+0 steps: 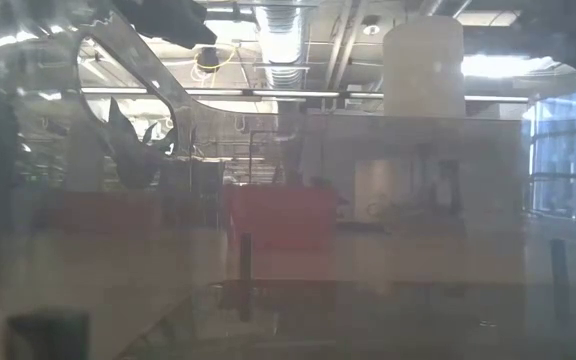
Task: Stack baskets by color
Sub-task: Stack the top transparent bin on top of the bottom transparent bin, then stack the left red bin on top of the middle red bin
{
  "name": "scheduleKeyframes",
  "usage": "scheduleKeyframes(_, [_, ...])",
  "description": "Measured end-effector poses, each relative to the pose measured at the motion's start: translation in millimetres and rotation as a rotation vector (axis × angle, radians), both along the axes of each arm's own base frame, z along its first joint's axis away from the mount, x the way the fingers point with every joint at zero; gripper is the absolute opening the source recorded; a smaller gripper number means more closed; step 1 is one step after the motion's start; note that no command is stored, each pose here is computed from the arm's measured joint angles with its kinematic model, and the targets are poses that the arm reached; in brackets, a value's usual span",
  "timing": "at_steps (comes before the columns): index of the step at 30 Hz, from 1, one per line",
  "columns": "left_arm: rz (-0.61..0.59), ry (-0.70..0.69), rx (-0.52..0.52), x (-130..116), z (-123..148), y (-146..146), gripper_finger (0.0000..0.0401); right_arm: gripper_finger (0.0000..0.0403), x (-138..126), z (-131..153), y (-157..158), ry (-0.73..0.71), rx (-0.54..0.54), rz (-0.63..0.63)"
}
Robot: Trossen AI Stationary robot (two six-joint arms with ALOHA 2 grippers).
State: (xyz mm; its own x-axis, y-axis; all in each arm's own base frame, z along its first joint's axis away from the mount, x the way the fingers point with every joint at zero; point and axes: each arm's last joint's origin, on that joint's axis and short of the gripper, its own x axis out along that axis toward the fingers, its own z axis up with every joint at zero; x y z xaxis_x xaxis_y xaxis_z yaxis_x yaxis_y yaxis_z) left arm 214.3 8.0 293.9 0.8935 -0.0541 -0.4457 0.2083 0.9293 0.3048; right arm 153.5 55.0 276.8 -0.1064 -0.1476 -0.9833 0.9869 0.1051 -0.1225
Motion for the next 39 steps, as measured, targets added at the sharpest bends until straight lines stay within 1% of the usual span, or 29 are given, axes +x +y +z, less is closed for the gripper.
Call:
scheduleKeyframes(5, [0.0,-0.004,0.001,0,0,0,0.0,0.01,2,-1,-1,0.024,0.025,0.05])
scheduleKeyframes(11, [0.001,-0.009,0.0,0,1,0,0.0,0.0153,-6,7,-11,-0.025,0.037,0.096])
scheduleKeyframes(15, [0.006,-0.029,-0.009,1,2,0,0.0,0.0187,-10,12,-17,-0.082,-0.002,0.154])
scheduleKeyframes(19, [0.009,-0.04,-0.015,3,3,0,0.0,0.0204,-4,14,-20,-0.149,-0.084,0.289])
scheduleKeyframes(22, [0.014,-0.018,-0.03,6,-1,0,0.0,0.0204,0,14,-19,-0.174,-0.088,0.379])
scheduleKeyframes(25, [0.008,0.0,-0.048,6,-3,0,0.0,0.0194,0,15,-19,-0.18,-0.087,0.431])
scheduleKeyframes(27, [0.002,-0.014,-0.065,6,-1,0,0.0,0.0184,-5,19,-19,-0.203,-0.091,0.465])
scheduleKeyframes(29, [0.005,-0.025,-0.074,3,1,-1,0.0,0.0171,-13,24,-21,-0.251,-0.127,0.479])
scheduleKeyframes(31, [0.004,-0.053,-0.073,3,5,-1,0.0,0.0159,-20,31,-23,-0.335,-0.17,0.483])
scheduleKeyframes(33, [0.007,-0.058,-0.075,3,1,0,0.0,0.0148,-24,34,-25,-0.441,-0.209,0.518])
scheduleKeyframes(36, [0.037,-0.094,-0.097,4,-12,6,0.0,0.0135,-23,30,-27,-0.618,-0.267,0.591])
scheduleKeyframes(39, [0.096,-0.12,-0.141,2,-28,16,0.0,0.0128,-20,23,-31,-0.751,-0.332,0.669])
